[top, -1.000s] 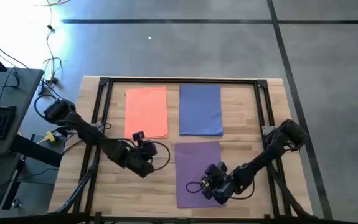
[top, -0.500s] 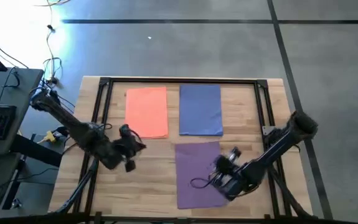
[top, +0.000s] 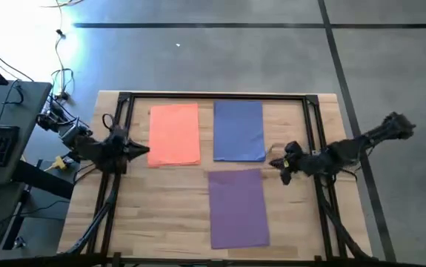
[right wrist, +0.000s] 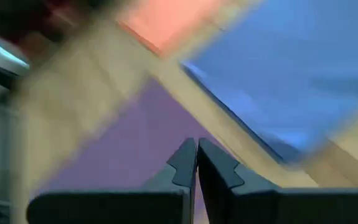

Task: Organize paper
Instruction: Return to Home Position

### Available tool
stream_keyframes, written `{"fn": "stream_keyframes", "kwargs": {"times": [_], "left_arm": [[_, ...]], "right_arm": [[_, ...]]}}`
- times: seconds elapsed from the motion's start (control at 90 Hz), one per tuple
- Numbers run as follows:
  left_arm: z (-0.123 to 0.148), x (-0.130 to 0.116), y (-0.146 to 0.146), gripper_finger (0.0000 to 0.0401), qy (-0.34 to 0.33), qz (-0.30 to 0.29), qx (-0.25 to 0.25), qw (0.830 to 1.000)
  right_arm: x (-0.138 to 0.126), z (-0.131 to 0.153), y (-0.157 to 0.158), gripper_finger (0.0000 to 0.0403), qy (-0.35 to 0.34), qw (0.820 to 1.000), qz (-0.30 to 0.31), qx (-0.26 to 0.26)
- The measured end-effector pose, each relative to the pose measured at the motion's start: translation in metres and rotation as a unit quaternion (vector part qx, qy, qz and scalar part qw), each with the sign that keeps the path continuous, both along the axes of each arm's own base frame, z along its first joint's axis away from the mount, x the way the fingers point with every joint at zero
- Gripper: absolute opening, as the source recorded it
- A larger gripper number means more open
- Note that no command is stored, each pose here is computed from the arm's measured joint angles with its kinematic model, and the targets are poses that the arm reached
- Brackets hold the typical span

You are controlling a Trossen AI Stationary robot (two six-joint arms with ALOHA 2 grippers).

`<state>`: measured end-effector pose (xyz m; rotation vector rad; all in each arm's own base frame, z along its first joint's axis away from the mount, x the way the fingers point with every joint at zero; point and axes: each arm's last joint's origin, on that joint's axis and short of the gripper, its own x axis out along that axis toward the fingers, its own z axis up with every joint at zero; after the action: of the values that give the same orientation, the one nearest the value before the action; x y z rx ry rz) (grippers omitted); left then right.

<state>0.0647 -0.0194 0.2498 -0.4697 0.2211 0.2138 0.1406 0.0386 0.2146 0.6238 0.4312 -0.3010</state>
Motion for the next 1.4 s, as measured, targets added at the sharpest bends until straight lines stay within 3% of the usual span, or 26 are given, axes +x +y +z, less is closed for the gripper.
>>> {"fn": "stream_keyframes", "kwargs": {"times": [0.144, 0.333, 0.656, 0.867, 0.956, 1.144, 1.256, 1.4], "left_arm": [[-0.025, -0.006, 0.006, 0.0, -0.034, -0.011, -0.017, 0.999], [-0.033, 0.004, 0.005, 0.0, -0.072, -0.018, 0.014, 0.997], [-0.055, 0.022, 0.011, 0.0, -0.119, -0.029, 0.053, 0.991], [-0.076, 0.029, 0.023, 0.0, -0.108, -0.015, 0.056, 0.992], [-0.082, 0.032, 0.025, 0.0, -0.129, -0.048, 0.083, 0.987], [-0.082, 0.032, 0.029, 0.0, -0.117, -0.033, 0.164, 0.979], [-0.082, 0.033, 0.03, 0.0, -0.113, -0.019, 0.159, 0.981], [-0.082, 0.033, 0.03, 0.0, -0.115, -0.018, 0.145, 0.983]], "right_arm": [[-0.005, -0.014, -0.027, 0.0, -0.107, 0.994, 0.003, -0.015], [-0.01, -0.027, -0.051, 0.0, -0.175, 0.982, 0.026, -0.062], [-0.016, -0.051, -0.059, 0.0, -0.198, 0.96, 0.085, -0.176], [-0.017, -0.047, -0.058, 0.0, -0.221, 0.947, 0.111, -0.205], [-0.017, -0.048, -0.058, 0.0, -0.213, 0.952, 0.106, -0.194], [-0.017, -0.056, -0.058, 0.0, -0.19, 0.975, 0.08, -0.08], [-0.018, -0.061, -0.058, 0.0, -0.168, 0.982, 0.072, -0.044], [-0.019, -0.066, -0.058, 0.0, -0.141, 0.987, 0.072, -0.036]]}}
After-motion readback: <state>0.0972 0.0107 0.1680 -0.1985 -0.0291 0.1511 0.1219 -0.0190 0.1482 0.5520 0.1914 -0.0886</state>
